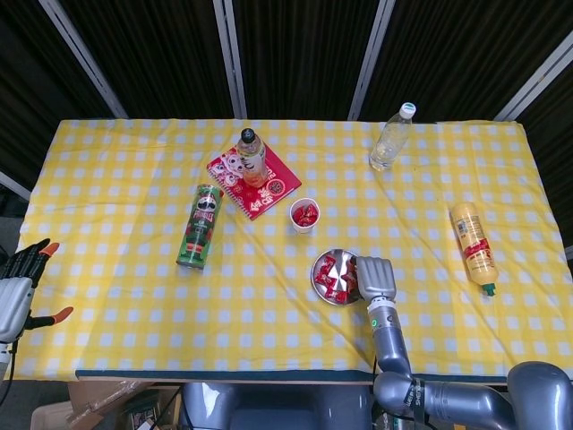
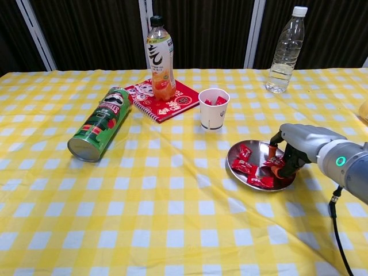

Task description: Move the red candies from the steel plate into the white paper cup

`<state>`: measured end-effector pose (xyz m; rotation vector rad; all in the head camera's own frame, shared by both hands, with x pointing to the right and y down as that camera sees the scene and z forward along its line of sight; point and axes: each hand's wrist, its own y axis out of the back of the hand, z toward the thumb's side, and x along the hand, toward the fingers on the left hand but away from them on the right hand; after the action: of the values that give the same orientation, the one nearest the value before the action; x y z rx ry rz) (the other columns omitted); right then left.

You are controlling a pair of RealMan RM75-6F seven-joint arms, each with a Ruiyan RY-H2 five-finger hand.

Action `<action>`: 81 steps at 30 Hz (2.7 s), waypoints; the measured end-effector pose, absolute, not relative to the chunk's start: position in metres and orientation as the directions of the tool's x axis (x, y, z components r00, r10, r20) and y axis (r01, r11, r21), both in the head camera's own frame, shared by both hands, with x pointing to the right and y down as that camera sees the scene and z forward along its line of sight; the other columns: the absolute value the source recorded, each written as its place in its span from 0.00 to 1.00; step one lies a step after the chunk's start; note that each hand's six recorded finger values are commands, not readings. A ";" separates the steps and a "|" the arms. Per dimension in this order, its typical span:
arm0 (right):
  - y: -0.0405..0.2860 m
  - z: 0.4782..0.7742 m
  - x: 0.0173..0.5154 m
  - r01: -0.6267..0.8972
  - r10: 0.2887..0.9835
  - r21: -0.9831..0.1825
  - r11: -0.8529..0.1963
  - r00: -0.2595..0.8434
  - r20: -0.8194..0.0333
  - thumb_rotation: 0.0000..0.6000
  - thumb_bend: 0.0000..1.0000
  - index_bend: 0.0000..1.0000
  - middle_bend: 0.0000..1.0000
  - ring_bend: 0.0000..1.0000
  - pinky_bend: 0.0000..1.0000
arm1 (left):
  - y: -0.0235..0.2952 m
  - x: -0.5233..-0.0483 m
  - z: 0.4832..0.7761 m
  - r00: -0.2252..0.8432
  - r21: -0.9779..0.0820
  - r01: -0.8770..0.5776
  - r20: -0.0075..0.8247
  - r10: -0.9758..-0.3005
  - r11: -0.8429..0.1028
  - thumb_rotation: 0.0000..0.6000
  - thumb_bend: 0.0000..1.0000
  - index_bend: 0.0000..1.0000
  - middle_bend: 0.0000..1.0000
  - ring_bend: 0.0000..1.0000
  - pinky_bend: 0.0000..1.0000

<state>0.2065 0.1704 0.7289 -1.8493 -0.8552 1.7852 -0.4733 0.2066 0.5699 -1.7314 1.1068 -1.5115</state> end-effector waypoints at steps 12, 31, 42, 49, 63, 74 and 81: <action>0.170 0.725 0.202 0.145 0.698 -0.690 -0.709 0.014 -0.716 1.00 0.64 0.59 0.82 0.91 0.92 | 0.207 -0.473 0.569 0.015 -0.848 -0.212 0.494 -0.869 -0.486 1.00 0.03 0.00 0.00 0.00 0.00; 0.149 0.679 0.179 0.190 0.767 -0.744 -0.641 0.108 -0.633 1.00 0.64 0.59 0.82 0.91 0.92 | 0.206 -0.471 0.569 0.019 -0.848 -0.214 0.493 -0.870 -0.485 1.00 0.03 0.00 0.00 0.00 0.00; 0.095 0.660 0.139 0.222 0.802 -0.770 -0.598 0.173 -0.572 1.00 0.64 0.59 0.82 0.91 0.92 | 0.206 -0.471 0.570 0.016 -0.844 -0.212 0.500 -0.866 -0.492 1.00 0.03 0.00 0.00 0.00 0.00; 0.065 0.667 0.117 0.195 0.800 -0.777 -0.599 0.184 -0.571 1.00 0.64 0.59 0.82 0.91 0.92 | 0.206 -0.473 0.572 0.006 -0.842 -0.206 0.509 -0.861 -0.499 1.00 0.03 0.00 0.00 0.00 0.00; 0.031 0.696 0.100 0.162 0.787 -0.771 -0.616 0.153 -0.597 1.00 0.54 0.40 0.82 0.91 0.92 | 0.205 -0.471 0.575 -0.006 -0.831 -0.210 0.528 -0.849 -0.516 1.00 0.03 0.00 0.00 0.00 0.00; 0.033 0.697 0.094 0.151 0.791 -0.777 -0.611 0.166 -0.589 1.00 0.44 0.28 0.82 0.91 0.92 | 0.204 -0.470 0.574 -0.005 -0.827 -0.218 0.532 -0.847 -0.518 1.00 0.03 0.00 0.00 0.00 0.00; 0.041 0.680 0.092 0.169 0.806 -0.790 -0.590 0.193 -0.560 1.00 0.44 0.28 0.82 0.90 0.92 | 0.204 -0.470 0.573 -0.001 -0.829 -0.219 0.528 -0.849 -0.515 1.00 0.03 0.00 0.00 0.00 0.00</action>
<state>0.0915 0.0409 0.6796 -1.8946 -0.9080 1.4231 -0.4702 0.2044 0.5731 -1.7536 1.1025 -1.5517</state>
